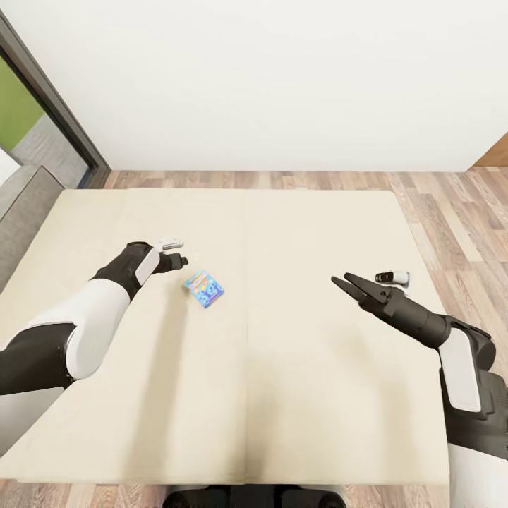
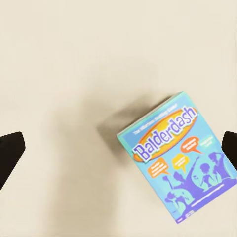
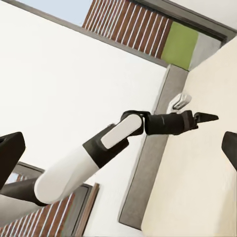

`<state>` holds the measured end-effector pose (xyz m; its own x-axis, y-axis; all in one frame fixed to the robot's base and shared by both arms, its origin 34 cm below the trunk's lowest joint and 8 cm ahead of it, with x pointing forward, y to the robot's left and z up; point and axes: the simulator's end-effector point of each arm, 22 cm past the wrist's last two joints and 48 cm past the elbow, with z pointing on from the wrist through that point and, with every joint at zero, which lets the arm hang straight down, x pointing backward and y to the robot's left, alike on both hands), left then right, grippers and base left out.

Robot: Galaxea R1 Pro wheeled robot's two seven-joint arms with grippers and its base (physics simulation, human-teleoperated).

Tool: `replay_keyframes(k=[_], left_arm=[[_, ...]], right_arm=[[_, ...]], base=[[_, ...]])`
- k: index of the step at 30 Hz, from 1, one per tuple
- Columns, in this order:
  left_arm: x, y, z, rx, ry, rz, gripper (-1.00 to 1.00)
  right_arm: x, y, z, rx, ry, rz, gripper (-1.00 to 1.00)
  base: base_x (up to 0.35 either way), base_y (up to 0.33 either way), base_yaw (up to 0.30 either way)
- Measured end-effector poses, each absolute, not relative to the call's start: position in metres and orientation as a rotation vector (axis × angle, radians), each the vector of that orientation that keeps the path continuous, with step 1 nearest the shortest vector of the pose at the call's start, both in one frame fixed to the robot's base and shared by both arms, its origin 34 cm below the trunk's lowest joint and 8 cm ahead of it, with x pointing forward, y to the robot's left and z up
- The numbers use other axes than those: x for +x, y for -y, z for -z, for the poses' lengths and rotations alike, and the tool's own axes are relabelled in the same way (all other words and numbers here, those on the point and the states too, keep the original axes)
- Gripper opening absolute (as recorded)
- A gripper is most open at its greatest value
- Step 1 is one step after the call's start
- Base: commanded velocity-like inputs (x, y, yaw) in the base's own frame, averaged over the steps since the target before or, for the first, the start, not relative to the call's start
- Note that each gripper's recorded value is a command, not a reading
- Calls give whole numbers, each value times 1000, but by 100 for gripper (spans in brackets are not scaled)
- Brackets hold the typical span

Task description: Put all the toys in the child's room - the three board games (two on the bed and one on the table), the two jigsaw puzzles on the table, and the tennis ball on the table - inside the toy box on the table in the child's room.

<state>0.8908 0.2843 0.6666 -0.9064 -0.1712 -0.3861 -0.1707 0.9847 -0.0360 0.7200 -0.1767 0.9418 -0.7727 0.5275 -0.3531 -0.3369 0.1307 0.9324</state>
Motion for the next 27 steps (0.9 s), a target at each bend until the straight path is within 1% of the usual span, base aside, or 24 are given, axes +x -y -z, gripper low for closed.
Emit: replay_keyframes(k=[14, 27], left_arm=[[885, -280, -650, -245, -2751, 13, 100], [880, -275, -635, -250, -2770, 30, 100]], right_arm=[[721, 173, -927, 199, -1794, -1720, 100], [646, 183, -881, 441, -1831, -1826, 100]], base=[[0, 0, 0], [0, 0, 0]])
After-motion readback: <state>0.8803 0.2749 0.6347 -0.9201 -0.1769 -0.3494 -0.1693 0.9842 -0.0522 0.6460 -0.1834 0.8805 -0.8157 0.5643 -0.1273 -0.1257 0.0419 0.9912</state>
